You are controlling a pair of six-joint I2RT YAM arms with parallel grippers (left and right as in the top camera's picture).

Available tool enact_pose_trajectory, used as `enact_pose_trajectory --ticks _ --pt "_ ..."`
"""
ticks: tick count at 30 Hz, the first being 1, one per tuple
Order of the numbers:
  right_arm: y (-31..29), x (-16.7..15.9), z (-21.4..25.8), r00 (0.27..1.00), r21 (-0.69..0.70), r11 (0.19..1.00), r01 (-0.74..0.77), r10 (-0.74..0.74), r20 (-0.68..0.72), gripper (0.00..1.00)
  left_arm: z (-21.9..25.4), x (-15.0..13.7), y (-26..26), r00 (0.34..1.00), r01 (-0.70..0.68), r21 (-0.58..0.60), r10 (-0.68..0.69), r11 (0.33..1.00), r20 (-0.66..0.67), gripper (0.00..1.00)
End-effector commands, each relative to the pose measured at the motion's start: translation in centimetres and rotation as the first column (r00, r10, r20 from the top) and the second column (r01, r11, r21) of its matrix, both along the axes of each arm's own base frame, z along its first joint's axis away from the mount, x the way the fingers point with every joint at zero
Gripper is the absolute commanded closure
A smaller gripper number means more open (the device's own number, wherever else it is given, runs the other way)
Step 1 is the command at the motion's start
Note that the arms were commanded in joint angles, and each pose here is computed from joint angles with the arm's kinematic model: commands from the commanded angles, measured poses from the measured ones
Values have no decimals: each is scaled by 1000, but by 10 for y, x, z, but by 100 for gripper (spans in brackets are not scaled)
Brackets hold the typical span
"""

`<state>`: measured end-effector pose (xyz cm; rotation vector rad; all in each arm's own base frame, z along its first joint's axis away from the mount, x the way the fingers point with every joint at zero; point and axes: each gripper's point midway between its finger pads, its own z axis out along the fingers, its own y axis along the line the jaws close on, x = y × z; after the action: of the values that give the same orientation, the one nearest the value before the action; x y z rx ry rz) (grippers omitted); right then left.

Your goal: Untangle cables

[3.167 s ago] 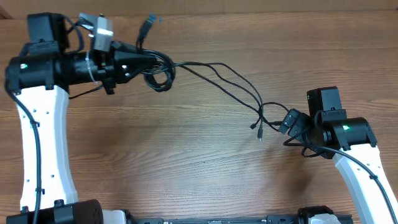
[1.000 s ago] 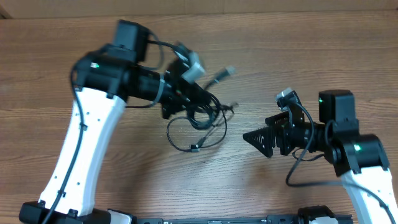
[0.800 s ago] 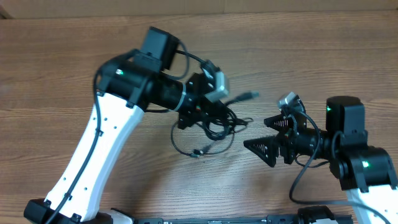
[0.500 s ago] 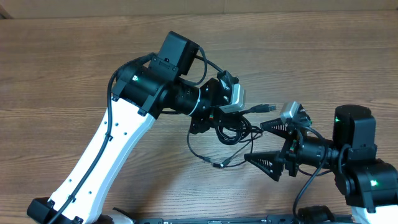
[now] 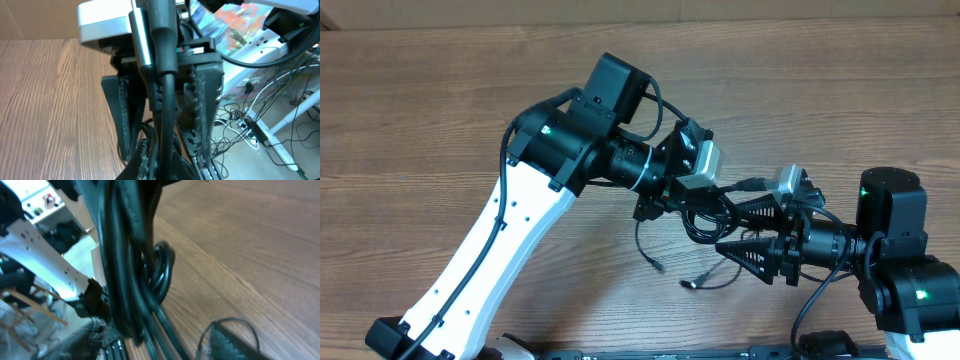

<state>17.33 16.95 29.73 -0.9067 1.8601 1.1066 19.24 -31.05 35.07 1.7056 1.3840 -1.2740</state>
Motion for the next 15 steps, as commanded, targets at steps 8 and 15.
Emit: enact_pose_trajectory --ticks 8,15 --pt "1 -2 12 999 15 1000 -12 12 35 95 19 -13 0 998 45 -64 -42 997 52 88" --pt "1 -2 11 1000 14 1000 -8 7 30 96 19 -12 0 999 38 -60 -35 997 40 60"
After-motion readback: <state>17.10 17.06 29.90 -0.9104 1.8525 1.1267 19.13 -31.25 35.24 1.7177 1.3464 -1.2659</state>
